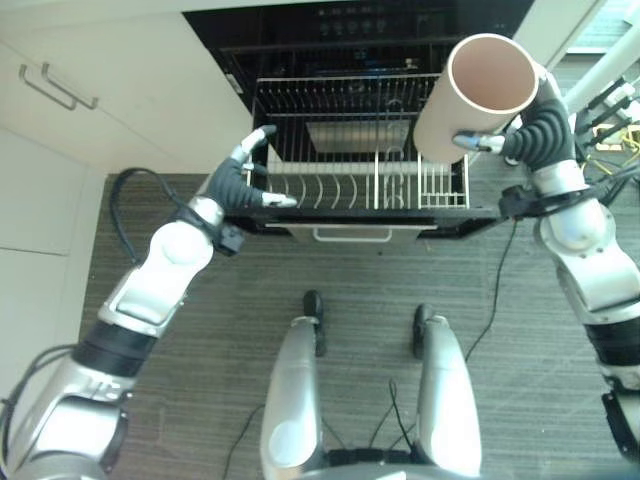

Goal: Place the dishes in the dishwasher.

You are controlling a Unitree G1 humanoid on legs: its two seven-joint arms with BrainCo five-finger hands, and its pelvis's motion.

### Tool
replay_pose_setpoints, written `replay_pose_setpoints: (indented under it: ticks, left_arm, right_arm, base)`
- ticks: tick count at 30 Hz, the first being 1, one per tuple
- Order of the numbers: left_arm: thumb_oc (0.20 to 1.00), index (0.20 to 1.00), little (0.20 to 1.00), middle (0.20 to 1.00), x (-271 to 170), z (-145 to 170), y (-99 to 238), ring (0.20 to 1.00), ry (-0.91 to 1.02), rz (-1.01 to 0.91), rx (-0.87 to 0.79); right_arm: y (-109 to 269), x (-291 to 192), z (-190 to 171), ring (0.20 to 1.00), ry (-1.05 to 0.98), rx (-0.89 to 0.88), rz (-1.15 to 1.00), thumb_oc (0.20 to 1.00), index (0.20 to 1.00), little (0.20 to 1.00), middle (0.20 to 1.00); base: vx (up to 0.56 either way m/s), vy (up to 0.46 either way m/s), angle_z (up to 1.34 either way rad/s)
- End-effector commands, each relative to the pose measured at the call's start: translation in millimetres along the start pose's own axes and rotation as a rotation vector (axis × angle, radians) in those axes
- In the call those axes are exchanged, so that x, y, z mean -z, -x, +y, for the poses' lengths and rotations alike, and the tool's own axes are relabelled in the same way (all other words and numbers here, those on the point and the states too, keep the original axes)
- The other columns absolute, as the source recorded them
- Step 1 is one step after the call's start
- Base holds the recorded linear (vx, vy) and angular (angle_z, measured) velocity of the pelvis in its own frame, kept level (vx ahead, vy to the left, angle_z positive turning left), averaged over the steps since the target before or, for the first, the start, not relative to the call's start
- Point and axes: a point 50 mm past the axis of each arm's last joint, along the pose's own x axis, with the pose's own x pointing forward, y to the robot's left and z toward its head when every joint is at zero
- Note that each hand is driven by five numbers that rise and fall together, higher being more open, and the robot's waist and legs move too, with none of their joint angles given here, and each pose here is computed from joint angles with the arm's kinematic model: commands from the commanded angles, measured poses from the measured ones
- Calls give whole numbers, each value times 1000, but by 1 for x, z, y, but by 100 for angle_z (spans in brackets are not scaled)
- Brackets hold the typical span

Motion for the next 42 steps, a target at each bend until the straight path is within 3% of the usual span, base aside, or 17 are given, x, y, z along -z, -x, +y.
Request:
replay_pose_setpoints:
  ticks: [1, 10, 17, 23, 31, 35, 42]
  left_arm:
    - [1000, 1000, 1000, 1000, 1, -9, -1, 1000, -79, 50, 107]
    - [1000, 1000, 1000, 1000, 41, -2, -5, 1000, -287, 426, 354]
    - [1000, 1000, 1000, 1000, 116, -38, 15, 1000, -358, 904, 630]
    - [1000, 1000, 1000, 1000, 147, -63, 37, 1000, -391, 1169, 791]
    - [1000, 1000, 1000, 1000, 159, -89, 56, 1000, -505, 1275, 1005]
    - [1000, 1000, 1000, 1000, 152, -105, 66, 1000, -642, 1200, 1161]
    - [1000, 1000, 1000, 1000, 132, -114, 67, 1000, -743, 1075, 1244]
  right_arm:
    - [-9, -27, -9, 200, -51, 52, -142, 200, 200, 200, 200]
    - [-22, -38, -17, 200, -39, 41, -168, 200, 200, 200, 200]
    - [-38, -46, -9, 200, -46, 0, -180, 200, 200, 200, 200]
    - [-47, -52, -1, 200, -50, -40, -198, 200, 200, 200, 200]
    - [-54, -49, 6, 200, -11, -101, -173, 200, 200, 200, 200]
    - [-56, -30, 4, 200, 40, -115, -86, 200, 200, 200, 200]
    - [-55, 1, 2, 200, 61, -109, 37, 200, 200, 200, 200]
  base:
    - [-6, 56, -5]
    - [-5, 51, -5]
    - [-5, 9, -1]
    - [-33, 37, -12]
    - [-15, 24, -3]
    - [-62, -4, -5]
    - [-39, -24, -1]
